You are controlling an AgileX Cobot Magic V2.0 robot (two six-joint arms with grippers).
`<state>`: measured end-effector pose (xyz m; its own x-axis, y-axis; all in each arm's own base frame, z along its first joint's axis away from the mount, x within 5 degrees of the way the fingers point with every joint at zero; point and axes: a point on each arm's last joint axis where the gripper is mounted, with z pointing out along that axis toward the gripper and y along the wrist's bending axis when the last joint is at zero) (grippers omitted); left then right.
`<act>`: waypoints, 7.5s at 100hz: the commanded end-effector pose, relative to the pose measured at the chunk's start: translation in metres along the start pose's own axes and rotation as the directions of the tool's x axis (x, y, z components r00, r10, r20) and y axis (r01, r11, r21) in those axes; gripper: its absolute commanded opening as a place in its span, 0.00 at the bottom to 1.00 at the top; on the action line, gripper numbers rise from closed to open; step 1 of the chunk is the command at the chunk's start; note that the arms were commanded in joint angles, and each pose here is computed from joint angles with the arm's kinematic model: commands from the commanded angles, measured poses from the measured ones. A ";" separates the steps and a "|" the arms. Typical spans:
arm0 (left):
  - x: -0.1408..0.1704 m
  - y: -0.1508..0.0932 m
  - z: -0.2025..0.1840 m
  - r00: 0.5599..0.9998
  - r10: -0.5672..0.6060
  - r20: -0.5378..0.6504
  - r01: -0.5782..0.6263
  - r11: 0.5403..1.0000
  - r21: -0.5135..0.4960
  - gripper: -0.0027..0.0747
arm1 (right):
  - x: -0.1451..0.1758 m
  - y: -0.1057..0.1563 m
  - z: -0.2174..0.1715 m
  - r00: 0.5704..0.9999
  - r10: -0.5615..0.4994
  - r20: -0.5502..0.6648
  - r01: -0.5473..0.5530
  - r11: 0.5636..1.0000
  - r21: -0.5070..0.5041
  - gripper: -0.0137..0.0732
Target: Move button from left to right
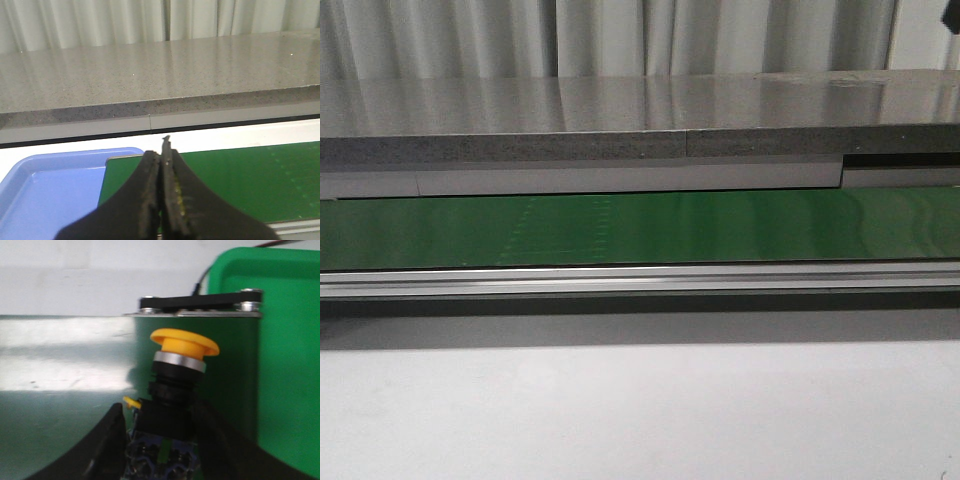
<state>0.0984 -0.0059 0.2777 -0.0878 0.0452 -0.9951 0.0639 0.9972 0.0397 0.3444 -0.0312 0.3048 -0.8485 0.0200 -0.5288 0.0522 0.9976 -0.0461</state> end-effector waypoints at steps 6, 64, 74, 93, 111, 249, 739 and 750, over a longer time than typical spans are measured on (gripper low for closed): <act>-0.017 0.001 -0.001 0.994 -0.011 0.106 0.012 1.000 -0.005 0.01 | -0.009 -0.044 -0.027 0.990 0.048 0.130 -0.062 0.993 0.105 0.38; -0.017 0.001 -0.001 0.994 -0.011 0.106 0.012 1.000 -0.005 0.01 | 0.007 -0.110 0.060 0.995 0.104 0.004 -0.103 0.978 0.181 0.38; -0.017 0.001 -0.001 0.994 -0.011 0.106 0.012 1.000 -0.005 0.01 | 0.011 -0.111 0.075 0.993 0.109 -0.037 -0.101 0.980 0.173 0.38; -0.017 0.001 -0.001 0.994 -0.011 0.106 0.012 1.000 -0.005 0.01 | 0.015 -0.111 0.087 0.991 0.113 -0.072 -0.100 0.981 0.167 0.39; -0.017 0.001 -0.001 0.994 -0.011 0.106 0.012 1.000 -0.005 0.01 | 0.015 -0.111 0.087 0.991 0.114 -0.070 -0.101 0.981 0.167 0.60; -0.017 0.001 -0.001 0.994 -0.011 0.106 0.012 1.000 -0.005 0.01 | 0.067 0.004 -0.109 0.793 0.000 0.609 -0.004 1.000 0.005 0.70; 0.069 -0.003 -0.038 0.963 -0.058 0.264 0.057 0.998 0.011 0.01 | 0.302 0.023 -0.067 0.531 0.040 0.847 0.059 0.995 -0.084 0.08; 0.076 -0.003 -0.037 0.968 -0.057 0.245 0.057 0.998 0.004 0.01 | 0.302 0.023 -0.067 0.531 0.040 0.847 0.059 0.995 -0.084 0.08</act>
<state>0.0553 -0.0030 0.2167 0.1176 -0.0114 -0.9930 0.0536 0.9986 -0.0051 0.0562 0.0029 0.1876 -0.1146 -0.0003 -0.9934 -0.0493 0.9988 0.0054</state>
